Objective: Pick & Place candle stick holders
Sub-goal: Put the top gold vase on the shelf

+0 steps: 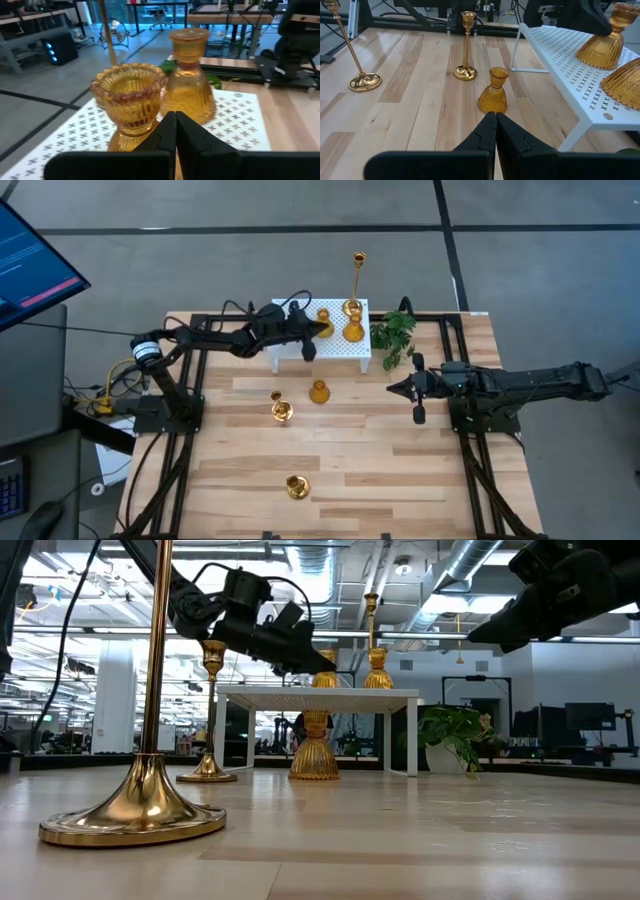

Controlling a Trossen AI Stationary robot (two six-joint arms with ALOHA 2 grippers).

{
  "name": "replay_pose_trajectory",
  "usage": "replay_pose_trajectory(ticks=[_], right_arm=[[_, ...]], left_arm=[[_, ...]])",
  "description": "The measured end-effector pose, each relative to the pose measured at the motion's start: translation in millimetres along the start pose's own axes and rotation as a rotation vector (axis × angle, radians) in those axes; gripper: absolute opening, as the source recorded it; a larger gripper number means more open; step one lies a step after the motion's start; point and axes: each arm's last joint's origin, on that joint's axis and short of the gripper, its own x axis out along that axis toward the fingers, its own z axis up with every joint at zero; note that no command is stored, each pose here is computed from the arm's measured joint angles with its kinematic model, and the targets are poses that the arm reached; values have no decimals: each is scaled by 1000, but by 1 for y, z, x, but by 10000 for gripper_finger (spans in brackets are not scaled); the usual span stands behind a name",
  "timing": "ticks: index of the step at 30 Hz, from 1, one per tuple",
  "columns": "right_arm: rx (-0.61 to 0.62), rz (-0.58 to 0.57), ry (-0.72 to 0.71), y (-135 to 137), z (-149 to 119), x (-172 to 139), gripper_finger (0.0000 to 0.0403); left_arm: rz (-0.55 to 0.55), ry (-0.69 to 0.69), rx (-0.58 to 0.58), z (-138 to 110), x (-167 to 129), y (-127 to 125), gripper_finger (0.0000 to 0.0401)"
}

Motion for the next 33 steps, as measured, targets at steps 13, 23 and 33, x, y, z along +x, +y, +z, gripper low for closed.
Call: replay_pose_trajectory(ticks=[13,23,33], right_arm=[[2,0,0,0,0,0,0],[3,0,0,0,0,0,0],[3,0,0,0,0,0,0]], left_arm=[[71,-21,8,1,-3,16,2],[108,-31,11,1,-5,28,2],[120,-40,14,1,-6,32,2]])
